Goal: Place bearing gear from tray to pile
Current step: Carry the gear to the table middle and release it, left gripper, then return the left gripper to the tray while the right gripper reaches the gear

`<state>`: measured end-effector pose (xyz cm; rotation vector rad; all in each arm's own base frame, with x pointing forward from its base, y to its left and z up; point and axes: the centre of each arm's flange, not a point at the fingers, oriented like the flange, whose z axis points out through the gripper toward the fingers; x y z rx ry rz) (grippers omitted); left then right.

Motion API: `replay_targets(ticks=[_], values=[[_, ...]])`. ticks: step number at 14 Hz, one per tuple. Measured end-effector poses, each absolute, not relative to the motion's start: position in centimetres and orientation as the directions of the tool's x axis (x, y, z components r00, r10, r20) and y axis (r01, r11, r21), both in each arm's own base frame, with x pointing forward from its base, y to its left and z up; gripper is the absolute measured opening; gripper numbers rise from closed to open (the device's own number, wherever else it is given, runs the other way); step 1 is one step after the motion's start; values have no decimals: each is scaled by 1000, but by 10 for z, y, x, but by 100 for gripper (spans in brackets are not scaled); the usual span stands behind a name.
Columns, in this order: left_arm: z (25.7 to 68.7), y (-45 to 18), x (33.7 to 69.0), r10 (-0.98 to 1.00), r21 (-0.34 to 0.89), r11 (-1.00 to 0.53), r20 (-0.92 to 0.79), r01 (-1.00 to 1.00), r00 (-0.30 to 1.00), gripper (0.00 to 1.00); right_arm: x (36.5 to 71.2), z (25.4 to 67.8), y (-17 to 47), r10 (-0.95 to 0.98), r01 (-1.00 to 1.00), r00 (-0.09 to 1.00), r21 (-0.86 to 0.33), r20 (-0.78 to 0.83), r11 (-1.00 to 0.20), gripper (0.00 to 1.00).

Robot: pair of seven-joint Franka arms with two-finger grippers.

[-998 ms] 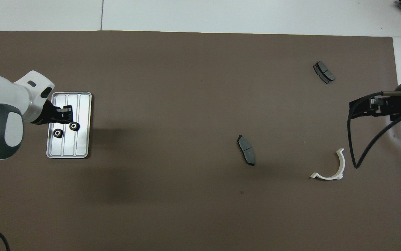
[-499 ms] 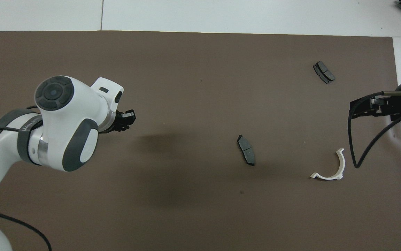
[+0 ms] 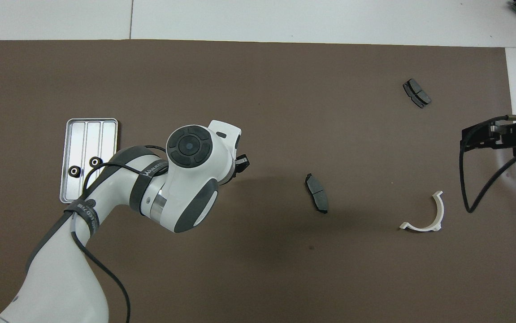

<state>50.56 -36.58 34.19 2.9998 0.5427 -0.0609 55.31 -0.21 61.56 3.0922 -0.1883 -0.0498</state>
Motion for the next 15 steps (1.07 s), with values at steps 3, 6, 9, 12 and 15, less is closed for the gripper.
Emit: replay_targets(ticks=[3, 6, 9, 12, 15], values=[[337, -393, 490, 334, 103, -936, -49, 337, 941, 26, 555, 616, -2, -122, -121, 992, 43, -15, -992, 100], [341, -411, 481, 354, 135, -925, -35, 356, 935, 50, 560, 613, 0, -117, -117, 993, 39, 18, -992, 100], [341, -406, 485, 366, 134, -921, -32, 367, 930, 83, 564, 598, 14, -90, -91, 995, 37, 34, -995, 100], [347, -374, 512, 422, 133, -897, -25, 421, 906, 100, 565, 585, 44, -63, -64, 997, 33, 43, -997, 100], [371, -298, 557, 449, 116, -887, -15, 447, 893, 100, 567, 569, 93, -53, -55, 997, 27, 58, -998, 100]])
